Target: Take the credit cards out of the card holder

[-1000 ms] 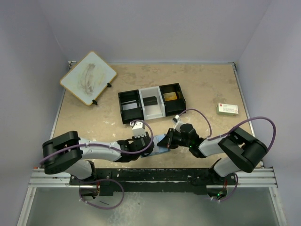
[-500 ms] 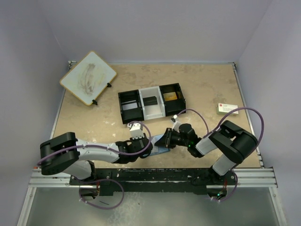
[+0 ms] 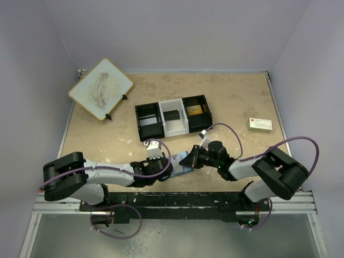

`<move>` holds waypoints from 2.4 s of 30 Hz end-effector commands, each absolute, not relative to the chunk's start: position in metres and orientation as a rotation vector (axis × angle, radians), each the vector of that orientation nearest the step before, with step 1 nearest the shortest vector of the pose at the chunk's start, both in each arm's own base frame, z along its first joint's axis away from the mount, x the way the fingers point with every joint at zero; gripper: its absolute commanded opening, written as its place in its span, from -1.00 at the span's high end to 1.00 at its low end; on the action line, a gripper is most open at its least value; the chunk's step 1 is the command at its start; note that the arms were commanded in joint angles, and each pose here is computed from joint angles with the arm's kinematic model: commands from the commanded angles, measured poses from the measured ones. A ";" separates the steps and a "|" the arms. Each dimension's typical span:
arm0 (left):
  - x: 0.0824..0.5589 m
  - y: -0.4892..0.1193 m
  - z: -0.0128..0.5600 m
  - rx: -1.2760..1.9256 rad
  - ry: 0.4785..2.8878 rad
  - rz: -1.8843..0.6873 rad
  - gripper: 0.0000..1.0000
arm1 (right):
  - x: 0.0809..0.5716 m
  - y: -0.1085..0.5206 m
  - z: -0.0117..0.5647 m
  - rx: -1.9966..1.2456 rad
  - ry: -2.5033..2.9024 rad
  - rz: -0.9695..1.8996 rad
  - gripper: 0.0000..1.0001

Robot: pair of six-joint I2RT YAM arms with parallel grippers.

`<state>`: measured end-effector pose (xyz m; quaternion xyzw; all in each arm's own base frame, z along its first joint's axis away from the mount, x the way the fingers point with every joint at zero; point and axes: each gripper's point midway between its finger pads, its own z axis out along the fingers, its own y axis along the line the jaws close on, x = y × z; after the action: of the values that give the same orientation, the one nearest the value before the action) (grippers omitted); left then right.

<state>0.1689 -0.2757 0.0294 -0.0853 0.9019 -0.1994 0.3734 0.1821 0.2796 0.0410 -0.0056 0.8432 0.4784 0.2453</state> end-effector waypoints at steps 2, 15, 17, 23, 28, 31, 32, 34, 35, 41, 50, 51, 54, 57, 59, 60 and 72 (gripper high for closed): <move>0.156 -0.267 0.008 -0.162 2.378 -0.458 0.65 | 0.179 0.277 0.034 -0.058 2.315 1.291 0.79; 0.153 -0.267 0.002 -0.140 2.399 -0.435 0.68 | 0.187 0.291 0.040 -0.068 2.298 1.345 0.61; 0.153 -0.264 0.002 -0.151 2.393 -0.428 0.69 | 0.188 0.291 0.040 -0.068 2.298 1.340 0.77; 0.157 -0.254 0.018 -0.163 2.352 -0.423 0.69 | 0.187 0.283 0.047 -0.082 2.265 1.300 1.00; 0.159 -0.248 0.029 -0.166 2.326 -0.429 0.65 | 0.187 0.274 0.048 -0.092 2.267 1.236 1.00; 0.161 -0.245 0.037 -0.169 2.312 -0.419 0.63 | 0.186 0.272 0.053 -0.093 2.243 1.239 1.00; 0.162 -0.244 0.041 -0.170 2.304 -0.416 0.61 | 0.186 0.271 0.056 -0.095 2.230 1.245 1.00; 0.165 -0.245 0.050 -0.162 2.287 -0.428 0.52 | 0.185 0.271 0.064 -0.106 2.183 1.265 1.00; 0.167 -0.246 0.056 -0.149 2.280 -0.438 0.47 | 0.185 0.271 0.068 -0.116 2.160 1.271 1.00; 0.191 -0.210 0.091 -0.180 2.248 -0.286 -0.17 | 0.194 0.267 0.111 -0.229 1.925 1.243 1.00; 0.230 -0.131 0.150 -0.241 2.219 0.016 -0.55 | 0.207 0.242 0.176 -0.449 1.574 0.977 1.00; 0.236 -0.118 0.154 -0.273 2.217 0.041 -0.57 | 0.205 0.242 0.185 -0.501 1.520 0.959 1.00; 0.250 -0.080 0.164 -0.378 2.200 0.066 -0.59 | 0.204 0.240 0.205 -0.580 1.408 0.897 1.00; 0.259 -0.054 0.178 -0.390 2.154 0.073 -0.61 | 0.204 0.242 0.214 -0.675 1.339 0.833 1.00; 0.261 -0.045 0.190 -0.394 2.103 0.079 -0.62 | 0.198 0.248 0.217 -0.802 1.263 0.802 1.00; 0.261 -0.040 0.195 -0.398 2.081 0.099 -0.62 | 0.195 0.252 0.220 -0.857 1.227 0.791 1.00; 0.267 0.014 0.183 -0.576 2.089 0.317 -0.63 | 0.247 0.277 0.246 -1.011 1.178 0.568 1.00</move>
<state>0.2587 -0.0056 0.1790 -0.2012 0.8535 0.1125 0.4673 0.2325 0.2662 0.2202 -0.4143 0.5688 0.2875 0.6498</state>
